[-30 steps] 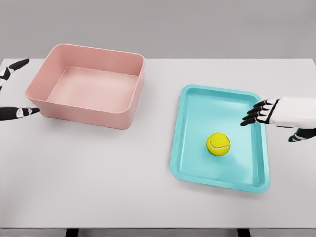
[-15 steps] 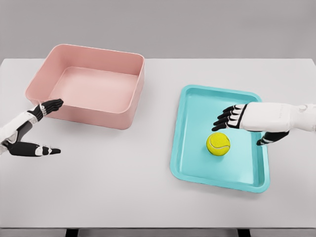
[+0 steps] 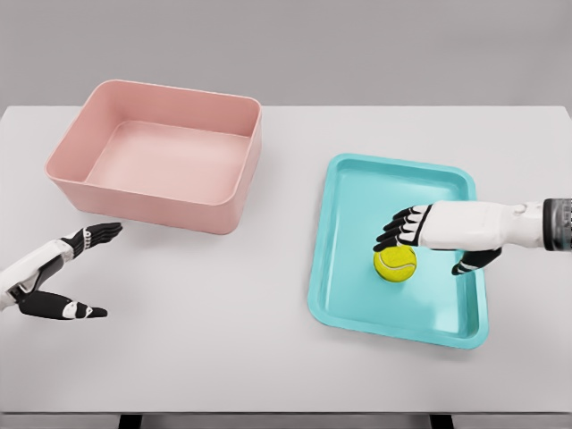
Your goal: Put the tennis from the blue tray into the pink basket with both arms
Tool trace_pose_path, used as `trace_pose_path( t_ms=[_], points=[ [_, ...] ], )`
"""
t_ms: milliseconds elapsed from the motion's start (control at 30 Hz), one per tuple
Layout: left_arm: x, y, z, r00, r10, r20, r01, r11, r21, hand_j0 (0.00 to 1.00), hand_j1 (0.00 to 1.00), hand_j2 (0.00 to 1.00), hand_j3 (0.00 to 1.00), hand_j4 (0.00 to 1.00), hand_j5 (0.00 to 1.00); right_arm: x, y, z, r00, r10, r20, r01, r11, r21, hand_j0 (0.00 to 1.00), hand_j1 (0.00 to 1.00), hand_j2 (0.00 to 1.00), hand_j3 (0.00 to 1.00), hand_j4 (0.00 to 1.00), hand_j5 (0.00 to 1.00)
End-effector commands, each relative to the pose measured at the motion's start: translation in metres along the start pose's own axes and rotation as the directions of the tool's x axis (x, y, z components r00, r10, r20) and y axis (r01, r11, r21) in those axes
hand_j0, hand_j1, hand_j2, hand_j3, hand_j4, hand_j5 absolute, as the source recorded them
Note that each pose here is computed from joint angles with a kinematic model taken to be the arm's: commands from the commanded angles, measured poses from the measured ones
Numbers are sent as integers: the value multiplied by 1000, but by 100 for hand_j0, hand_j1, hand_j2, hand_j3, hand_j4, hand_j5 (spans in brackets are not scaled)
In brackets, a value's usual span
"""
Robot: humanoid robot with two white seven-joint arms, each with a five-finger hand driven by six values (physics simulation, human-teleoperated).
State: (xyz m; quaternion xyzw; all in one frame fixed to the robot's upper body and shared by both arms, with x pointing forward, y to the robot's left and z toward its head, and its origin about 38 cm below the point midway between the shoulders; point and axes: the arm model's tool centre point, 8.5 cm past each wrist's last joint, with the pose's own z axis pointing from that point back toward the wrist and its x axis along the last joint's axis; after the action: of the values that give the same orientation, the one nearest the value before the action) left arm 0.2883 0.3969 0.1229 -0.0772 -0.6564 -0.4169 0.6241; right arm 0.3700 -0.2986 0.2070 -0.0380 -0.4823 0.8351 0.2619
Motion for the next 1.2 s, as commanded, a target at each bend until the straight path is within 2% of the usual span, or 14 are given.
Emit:
trace_pose_path(
  t_ms=[0,300,467,600,767,1167],
  points=[
    [-1,1,1,1000,3,-4,-3,1000,5,100,100,100,100,100,100,-5,7,-8,1000,-10,-7,10,1000,13,100,100,100,100,100,100],
    [-1,1,-1,1000,6,3,-6,1000,10,100,100,100,100,100,100,-10,4,-22,1000,-25,2,25,1000,-10,100,100,100,100,100,100],
    [-1,1,-2,1000,9,7,-9,1000,22,100,100,100,100,100,100,-12,12,-25,999,-32,-4,32,999,14,100,100,100,100,100,100],
    [-6,5,-5,1000,17,15,-18,997,72,100,100,100,100,100,100,-13,12,-29,999,-36,-1,36,999,11,100,100,100,100,100,100],
    [-10,4,-6,1000,25,13,-27,995,95,100,100,100,100,100,100,-12,10,-32,999,-33,6,33,999,5,100,100,100,100,100,100],
    [-12,-1,-9,999,32,21,-34,995,98,100,100,100,100,100,100,-9,13,-38,999,-34,18,33,999,16,100,100,100,100,100,100]
  ],
)
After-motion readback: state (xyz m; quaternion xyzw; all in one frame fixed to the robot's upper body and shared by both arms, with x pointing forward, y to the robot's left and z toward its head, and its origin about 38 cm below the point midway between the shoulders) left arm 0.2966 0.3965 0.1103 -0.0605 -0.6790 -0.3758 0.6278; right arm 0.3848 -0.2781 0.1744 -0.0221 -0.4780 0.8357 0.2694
